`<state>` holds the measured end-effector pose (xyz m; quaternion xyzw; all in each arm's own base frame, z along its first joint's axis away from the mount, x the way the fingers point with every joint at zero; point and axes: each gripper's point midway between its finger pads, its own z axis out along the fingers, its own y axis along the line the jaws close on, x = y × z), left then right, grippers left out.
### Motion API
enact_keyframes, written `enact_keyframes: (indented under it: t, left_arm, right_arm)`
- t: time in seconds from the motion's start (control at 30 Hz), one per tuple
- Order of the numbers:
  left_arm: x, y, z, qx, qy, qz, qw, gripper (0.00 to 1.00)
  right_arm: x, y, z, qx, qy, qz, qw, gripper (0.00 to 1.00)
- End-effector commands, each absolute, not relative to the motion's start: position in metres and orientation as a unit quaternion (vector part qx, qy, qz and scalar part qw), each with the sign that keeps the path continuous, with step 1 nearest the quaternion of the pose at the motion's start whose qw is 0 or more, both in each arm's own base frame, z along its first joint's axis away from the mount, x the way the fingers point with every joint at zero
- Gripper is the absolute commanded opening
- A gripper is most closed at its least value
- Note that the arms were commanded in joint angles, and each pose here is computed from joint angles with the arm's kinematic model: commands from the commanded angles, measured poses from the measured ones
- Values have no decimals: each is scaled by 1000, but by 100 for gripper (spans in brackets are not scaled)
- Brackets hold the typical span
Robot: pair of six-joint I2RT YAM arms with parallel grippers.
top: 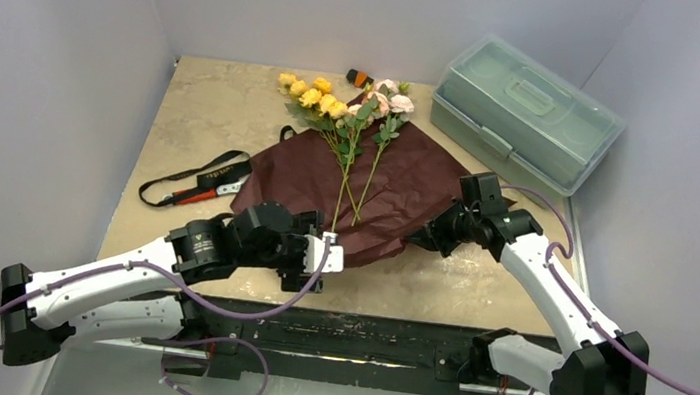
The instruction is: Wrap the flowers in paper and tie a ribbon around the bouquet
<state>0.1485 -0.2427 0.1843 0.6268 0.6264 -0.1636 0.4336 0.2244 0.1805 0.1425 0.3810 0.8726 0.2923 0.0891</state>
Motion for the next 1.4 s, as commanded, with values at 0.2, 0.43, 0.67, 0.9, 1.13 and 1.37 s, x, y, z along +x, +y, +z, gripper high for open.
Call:
enact_keyframes:
  t: [0.2, 0.43, 0.67, 0.9, 1.13, 1.37]
  left_arm:
    - [136, -274, 185, 614, 604, -237, 449, 88]
    - [146, -288, 178, 572, 628, -252, 463, 60]
    - [168, -300, 167, 551, 642, -227, 482, 1]
    - [161, -320, 174, 585, 640, -250, 430, 0]
    - [161, -332, 189, 606, 642, -252, 398, 0]
    - [193, -335, 174, 610, 659, -201, 391, 0]
  right_arm:
    - [241, 181, 160, 392, 865, 294, 104, 0]
    - [238, 180, 157, 391, 867, 293, 103, 0]
    - [227, 176, 157, 369, 874, 296, 113, 0]
    - [194, 134, 149, 295, 919, 207, 160, 64]
    - [210, 97, 193, 249, 921, 135, 266, 71]
    - [253, 94, 219, 225, 914, 109, 319, 64]
